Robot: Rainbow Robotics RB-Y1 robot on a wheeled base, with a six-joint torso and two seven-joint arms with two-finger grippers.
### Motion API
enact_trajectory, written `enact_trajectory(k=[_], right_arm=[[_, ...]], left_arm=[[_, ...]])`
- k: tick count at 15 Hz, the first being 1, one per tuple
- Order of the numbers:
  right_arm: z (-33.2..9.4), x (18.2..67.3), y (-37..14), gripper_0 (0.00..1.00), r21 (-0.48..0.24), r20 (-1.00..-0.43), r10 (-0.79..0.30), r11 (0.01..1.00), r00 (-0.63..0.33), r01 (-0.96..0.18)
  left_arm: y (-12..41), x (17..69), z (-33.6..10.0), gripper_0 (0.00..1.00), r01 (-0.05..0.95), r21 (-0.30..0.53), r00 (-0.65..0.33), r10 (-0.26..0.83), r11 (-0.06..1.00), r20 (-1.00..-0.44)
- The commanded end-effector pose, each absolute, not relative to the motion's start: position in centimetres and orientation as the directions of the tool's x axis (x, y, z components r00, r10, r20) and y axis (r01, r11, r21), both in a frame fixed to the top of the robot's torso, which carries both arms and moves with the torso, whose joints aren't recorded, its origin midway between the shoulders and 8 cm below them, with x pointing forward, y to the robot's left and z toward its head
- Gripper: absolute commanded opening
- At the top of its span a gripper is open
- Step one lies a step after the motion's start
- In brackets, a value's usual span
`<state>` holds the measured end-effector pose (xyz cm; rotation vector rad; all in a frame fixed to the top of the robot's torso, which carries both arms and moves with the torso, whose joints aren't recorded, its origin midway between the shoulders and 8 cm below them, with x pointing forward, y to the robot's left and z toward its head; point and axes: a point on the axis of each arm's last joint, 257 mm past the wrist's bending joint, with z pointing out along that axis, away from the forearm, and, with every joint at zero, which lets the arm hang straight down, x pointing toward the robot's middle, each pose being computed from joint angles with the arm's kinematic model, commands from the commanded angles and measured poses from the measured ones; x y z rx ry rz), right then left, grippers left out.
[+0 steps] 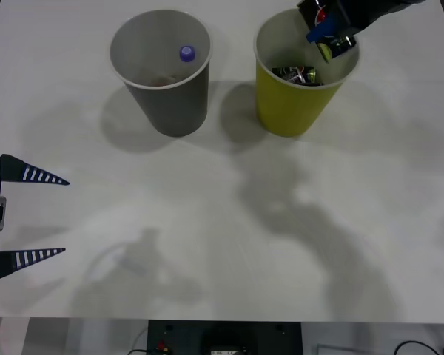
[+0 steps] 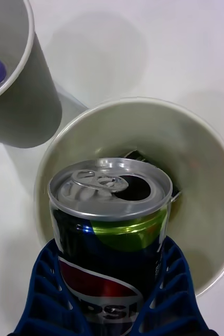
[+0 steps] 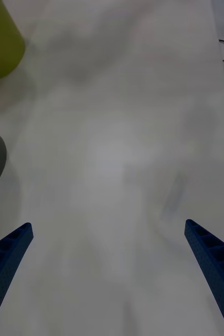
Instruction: Put the can into the green bin and the plastic bottle into the gray bin
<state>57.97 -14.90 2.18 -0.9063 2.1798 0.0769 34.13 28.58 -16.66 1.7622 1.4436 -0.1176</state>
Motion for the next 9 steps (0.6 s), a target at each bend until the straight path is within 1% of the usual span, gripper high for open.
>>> enact_trajectory(k=[1,3,4,6,7,8,9], right_arm=[[2.0,60.3,-13.8,0.00,-0.255,-0.632,-0.612,0.743,-0.475,-0.618],[2.1,61.9,-13.2,0.00,-0.274,-0.617,-0.620,0.746,-0.484,-0.606],[2.5,62.5,-13.2,0.00,-0.296,-0.615,-0.630,0.742,-0.474,-0.602],[2.7,62.8,-13.1,0.00,-0.297,-0.616,-0.629,0.744,-0.475,-0.599],[2.8,62.8,-13.2,0.01,-0.311,-0.609,-0.643,0.731,-0.463,-0.607],[2.8,62.9,-13.4,0.36,-0.333,-0.599,-0.667,0.711,-0.444,-0.619],[2.8,62.8,-13.6,0.76,-0.337,-0.595,-0.673,0.706,-0.440,-0.623]], left_arm=[[28.6,34.1,-16.7,1.00,0.847,0.532,0.334,0.769,0.010,-0.546],[28.6,34.1,-16.7,1.00,0.847,0.532,0.334,0.769,0.010,-0.546],[28.6,34.1,-16.7,1.00,0.847,0.532,0.334,0.769,0.010,-0.546],[28.6,34.1,-16.7,1.00,0.847,0.532,0.334,0.769,0.010,-0.546],[28.6,34.1,-16.7,1.00,0.847,0.532,0.334,0.769,0.010,-0.546],[28.6,34.1,-16.7,1.00,0.847,0.532,0.334,0.769,0.010,-0.546],[28.6,34.1,-16.7,1.00,0.847,0.532,0.334,0.769,0.010,-0.546]])
